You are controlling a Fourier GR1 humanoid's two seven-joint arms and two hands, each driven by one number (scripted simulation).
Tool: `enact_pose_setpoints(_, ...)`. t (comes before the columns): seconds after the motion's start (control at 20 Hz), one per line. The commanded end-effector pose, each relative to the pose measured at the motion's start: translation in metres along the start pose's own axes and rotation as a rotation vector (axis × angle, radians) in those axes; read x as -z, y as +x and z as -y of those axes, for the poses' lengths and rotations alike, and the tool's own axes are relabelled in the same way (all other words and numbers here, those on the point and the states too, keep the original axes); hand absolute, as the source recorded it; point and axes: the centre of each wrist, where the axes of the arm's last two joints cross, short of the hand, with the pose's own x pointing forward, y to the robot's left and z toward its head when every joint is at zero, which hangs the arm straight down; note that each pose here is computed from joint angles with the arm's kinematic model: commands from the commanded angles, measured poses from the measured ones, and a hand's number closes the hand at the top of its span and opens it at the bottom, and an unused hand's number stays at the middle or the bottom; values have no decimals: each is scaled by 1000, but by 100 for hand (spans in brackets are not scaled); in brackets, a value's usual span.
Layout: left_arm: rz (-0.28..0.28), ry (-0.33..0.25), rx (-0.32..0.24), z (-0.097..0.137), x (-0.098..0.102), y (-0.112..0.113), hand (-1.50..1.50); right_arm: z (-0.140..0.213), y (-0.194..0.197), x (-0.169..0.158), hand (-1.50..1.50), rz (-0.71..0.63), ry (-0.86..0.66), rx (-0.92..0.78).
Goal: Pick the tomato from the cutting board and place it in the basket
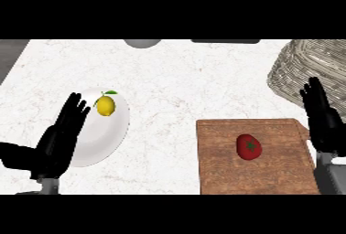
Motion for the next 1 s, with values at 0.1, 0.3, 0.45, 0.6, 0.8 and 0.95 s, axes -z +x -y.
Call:
enact_pose_setpoints(0.1, -43, 38, 128, -28, 9, 4, 0, -31, 48, 43, 150, 215, 349, 203)
enact_pose_setpoints(0.3, -77, -6, 201, -25, 17, 6, 0, -59, 133, 54, 150, 602, 806, -21)
enact_pose_setpoints(0.45, -107, 21, 224, -31, 26, 6, 0, -95, 124, 30, -150, 736, 1059, -37)
enact_pose_setpoints(0.6, -132, 60, 241, -44, 36, 19, 0, -117, 83, -6, -150, 785, 1065, 51)
enact_pose_setpoints(0.8, -141, 55, 232, -46, 49, 8, 0, -148, 117, -46, -150, 781, 968, -48)
enact_pose_setpoints(0.95, -148, 59, 243, -68, 46, 17, 0, -136, 143, -55, -150, 644, 994, -168)
